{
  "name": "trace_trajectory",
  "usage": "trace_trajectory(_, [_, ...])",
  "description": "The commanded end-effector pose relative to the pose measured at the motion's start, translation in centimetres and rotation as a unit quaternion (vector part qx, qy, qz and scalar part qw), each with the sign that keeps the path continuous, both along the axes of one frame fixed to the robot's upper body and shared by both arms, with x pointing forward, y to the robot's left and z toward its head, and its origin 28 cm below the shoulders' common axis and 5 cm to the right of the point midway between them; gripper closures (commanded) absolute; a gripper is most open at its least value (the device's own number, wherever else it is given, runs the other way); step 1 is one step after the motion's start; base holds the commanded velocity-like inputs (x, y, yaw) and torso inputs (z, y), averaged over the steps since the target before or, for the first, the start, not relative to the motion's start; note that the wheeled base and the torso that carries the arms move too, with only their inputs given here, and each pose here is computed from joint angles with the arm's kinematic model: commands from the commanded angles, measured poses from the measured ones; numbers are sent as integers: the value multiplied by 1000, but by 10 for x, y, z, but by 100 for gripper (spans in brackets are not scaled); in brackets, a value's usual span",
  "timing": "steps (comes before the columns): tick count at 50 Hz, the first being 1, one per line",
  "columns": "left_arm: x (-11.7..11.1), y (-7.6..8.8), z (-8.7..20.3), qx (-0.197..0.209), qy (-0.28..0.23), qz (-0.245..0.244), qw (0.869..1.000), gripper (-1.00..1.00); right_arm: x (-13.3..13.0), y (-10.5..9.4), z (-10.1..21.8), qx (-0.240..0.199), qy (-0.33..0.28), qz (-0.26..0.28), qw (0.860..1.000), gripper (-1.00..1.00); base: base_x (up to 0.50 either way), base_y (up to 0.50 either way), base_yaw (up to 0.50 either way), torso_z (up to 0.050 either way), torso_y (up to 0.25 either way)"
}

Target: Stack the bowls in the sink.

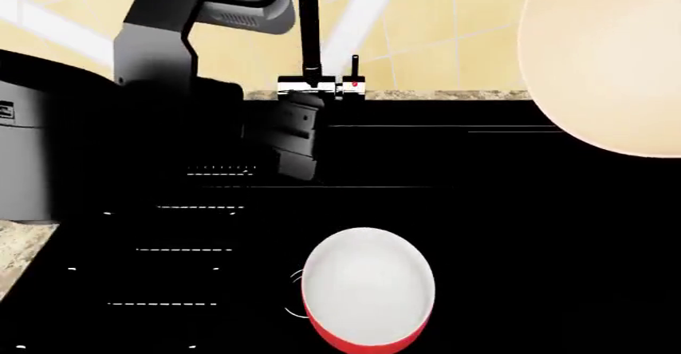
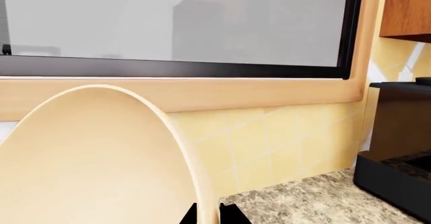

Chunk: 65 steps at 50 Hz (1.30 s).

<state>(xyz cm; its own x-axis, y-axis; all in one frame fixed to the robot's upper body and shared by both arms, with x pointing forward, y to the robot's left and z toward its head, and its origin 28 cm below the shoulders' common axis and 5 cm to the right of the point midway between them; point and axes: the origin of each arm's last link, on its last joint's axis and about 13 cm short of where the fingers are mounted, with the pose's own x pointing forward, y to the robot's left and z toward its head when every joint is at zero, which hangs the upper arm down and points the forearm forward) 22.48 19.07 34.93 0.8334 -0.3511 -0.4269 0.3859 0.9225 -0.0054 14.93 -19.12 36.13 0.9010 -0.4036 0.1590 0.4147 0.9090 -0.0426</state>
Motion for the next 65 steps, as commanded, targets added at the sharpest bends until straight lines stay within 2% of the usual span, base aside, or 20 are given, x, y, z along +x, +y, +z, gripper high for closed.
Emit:
trace_trajectory(1, [-8,23,8,-15,-22,35,999,-100,-2,1,7,-2,-19,-1,1000,100,0,0,0,0,0])
trace_trajectory(12, [-14,43,8,-19,-30,70,997,-100,-1,5,11,-6,-19,3,1000,100,0,0,0,1,0])
trace_trajectory(29, [-23,66,8,-22,-37,110,993,-100,-3,9,19,-9,-24,11,1000,100,0,0,0,0,1])
trace_trajectory(39, [-36,78,15,-26,-51,134,989,-100,0,15,23,-1,-17,28,999,100,0,0,0,0,0])
trace_trajectory(50, [-50,87,25,-30,-72,151,985,-100,7,26,27,21,29,81,996,100,0,0,0,0,0])
trace_trajectory(57, [-54,91,29,-38,-85,154,984,-100,13,32,27,6,64,90,994,100,0,0,0,0,0])
trace_trajectory(65, [-56,95,30,-40,-93,156,983,-100,24,41,32,-29,101,92,990,100,0,0,0,0,1])
